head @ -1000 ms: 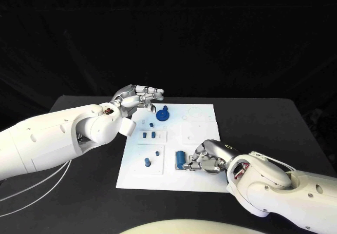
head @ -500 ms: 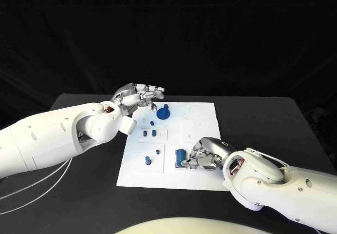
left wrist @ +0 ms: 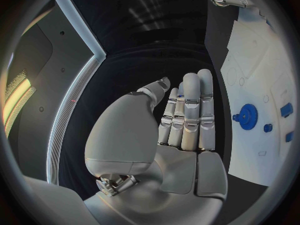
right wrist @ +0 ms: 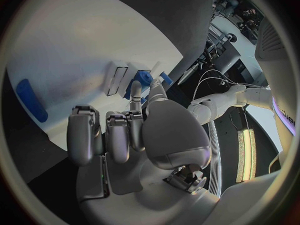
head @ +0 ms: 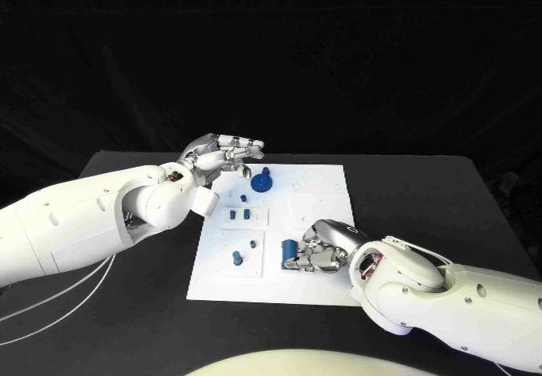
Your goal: Assemble the parts on the task board
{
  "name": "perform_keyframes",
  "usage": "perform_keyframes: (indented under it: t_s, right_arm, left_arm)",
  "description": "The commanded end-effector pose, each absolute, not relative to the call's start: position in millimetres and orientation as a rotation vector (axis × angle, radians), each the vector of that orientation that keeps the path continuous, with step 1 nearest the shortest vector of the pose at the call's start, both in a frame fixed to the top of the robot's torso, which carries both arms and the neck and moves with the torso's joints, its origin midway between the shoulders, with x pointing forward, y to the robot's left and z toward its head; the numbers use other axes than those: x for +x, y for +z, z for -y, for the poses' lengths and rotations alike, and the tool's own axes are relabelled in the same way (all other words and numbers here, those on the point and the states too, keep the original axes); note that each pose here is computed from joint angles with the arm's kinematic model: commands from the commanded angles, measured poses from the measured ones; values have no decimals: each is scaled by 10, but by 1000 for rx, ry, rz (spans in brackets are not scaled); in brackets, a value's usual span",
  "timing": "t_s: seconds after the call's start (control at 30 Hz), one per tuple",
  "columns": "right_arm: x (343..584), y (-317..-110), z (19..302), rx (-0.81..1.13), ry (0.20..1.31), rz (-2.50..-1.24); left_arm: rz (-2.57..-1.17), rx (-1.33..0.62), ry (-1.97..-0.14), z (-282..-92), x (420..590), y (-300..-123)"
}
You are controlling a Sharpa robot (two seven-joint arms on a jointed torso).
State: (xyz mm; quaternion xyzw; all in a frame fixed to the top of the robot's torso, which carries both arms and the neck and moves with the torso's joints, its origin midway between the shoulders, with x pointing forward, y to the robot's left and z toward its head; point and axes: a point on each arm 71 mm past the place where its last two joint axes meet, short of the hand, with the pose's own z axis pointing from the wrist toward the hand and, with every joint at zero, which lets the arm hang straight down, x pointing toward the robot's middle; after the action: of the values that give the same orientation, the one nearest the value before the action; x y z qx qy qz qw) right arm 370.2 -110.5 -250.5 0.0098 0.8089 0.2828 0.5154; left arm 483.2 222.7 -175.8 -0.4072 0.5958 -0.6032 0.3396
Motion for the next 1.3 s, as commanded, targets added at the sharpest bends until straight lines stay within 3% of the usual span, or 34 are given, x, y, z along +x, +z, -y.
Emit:
perform_keyframes:
  t_s: [0.03, 0.57, 0.93, 1.3]
  right_arm:
    - [3701, -2501, 1088, -7, 684, -1937]
    - [3626, -2431, 1235, 17, 702, -1914]
    - [3678, -2269, 1739, 155, 725, -1835]
    - [3684, -2239, 2192, 126, 575, -1829]
  left_arm:
    - [-1561, -1048, -1594, -2197, 4825, -1747]
    - [-1558, -1051, -1585, -2234, 4821, -1747]
    - [-1551, -1052, -1579, -2250, 4821, -1746]
    - [-1552, -1053, -1578, -2244, 4818, -1756]
